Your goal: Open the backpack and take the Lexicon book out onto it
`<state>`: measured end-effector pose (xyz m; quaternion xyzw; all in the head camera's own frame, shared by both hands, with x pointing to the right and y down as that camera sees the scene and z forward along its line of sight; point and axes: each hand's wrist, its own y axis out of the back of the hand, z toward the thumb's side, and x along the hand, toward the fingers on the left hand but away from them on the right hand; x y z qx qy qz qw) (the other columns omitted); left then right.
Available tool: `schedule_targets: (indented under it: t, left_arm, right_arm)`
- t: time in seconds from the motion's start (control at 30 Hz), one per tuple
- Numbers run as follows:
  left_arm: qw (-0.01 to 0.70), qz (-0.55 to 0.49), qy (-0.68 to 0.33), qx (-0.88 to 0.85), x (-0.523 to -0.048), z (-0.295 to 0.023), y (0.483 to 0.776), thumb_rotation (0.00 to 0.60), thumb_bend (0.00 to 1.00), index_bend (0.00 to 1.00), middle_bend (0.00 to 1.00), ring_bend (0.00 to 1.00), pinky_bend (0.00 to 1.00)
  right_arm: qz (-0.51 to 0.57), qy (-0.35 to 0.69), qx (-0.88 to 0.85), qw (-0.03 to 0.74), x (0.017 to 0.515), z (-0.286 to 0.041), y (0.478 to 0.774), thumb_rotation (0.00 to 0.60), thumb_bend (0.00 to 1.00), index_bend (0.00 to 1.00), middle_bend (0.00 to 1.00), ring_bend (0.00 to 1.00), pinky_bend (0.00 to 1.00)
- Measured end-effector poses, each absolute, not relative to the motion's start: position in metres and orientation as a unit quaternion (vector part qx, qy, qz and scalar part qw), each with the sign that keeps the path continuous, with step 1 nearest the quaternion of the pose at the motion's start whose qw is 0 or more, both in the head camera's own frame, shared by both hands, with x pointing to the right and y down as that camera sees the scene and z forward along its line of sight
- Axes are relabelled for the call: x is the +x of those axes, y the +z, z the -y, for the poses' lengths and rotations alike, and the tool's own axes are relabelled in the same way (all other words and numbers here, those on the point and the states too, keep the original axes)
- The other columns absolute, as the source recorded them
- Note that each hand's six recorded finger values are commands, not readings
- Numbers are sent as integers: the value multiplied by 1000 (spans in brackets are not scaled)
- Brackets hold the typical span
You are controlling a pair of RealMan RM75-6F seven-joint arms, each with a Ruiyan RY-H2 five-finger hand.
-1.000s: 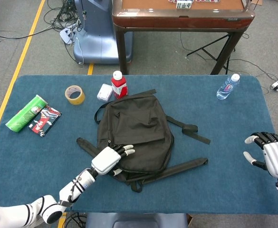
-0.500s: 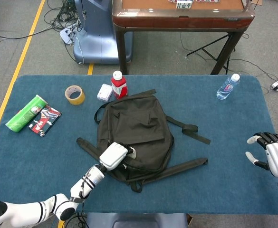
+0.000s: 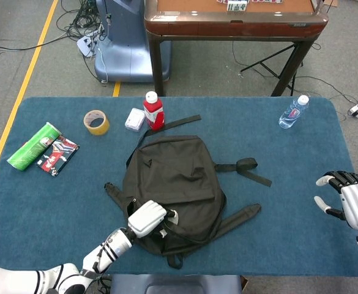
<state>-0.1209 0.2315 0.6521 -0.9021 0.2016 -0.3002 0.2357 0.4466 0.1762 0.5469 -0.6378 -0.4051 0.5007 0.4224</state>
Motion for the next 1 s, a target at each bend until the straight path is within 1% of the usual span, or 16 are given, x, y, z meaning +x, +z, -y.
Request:
schedule_targets:
  t: [0.1, 0.2, 0.3, 0.5, 0.73, 0.9, 1.0]
  left_arm:
    - [218, -196, -291, -911, -115, -238, 639, 600, 622, 762, 742, 653, 534]
    - [212, -206, -291, -910, -111, -231, 634, 600, 622, 754, 742, 652, 534]
    - [204, -228, -296, -905, -108, -213, 633, 600, 622, 754, 742, 652, 534]
    - [170, -281, -317, -890, -106, -168, 635, 600, 622, 750, 742, 652, 534]
    - [160, -341, -361, -853, -109, -112, 648, 600, 621, 746, 742, 652, 534]
    - [157, -374, -394, -824, -114, -85, 659, 600, 621, 743, 742, 652, 537]
    - [150, -389, -415, -809, -119, -74, 665, 600, 621, 743, 742, 652, 538]
  right_arm:
    - [400, 499, -644, 420, 445, -178, 547, 600, 200, 464, 415, 341, 363]
    - [393, 494, -653, 417, 441, -180, 546, 600, 200, 464, 415, 341, 363]
    - [385, 482, -669, 414, 433, -183, 545, 600, 200, 464, 415, 341, 363]
    - [352, 444, -718, 405, 406, -191, 546, 600, 200, 464, 415, 341, 369]
    - [277, 373, -797, 386, 347, -205, 553, 600, 200, 464, 416, 341, 369]
    - [224, 334, -835, 376, 307, -210, 560, 600, 205, 464, 417, 341, 369]
    - [198, 315, -851, 371, 283, -211, 566, 600, 234, 464, 417, 341, 369]
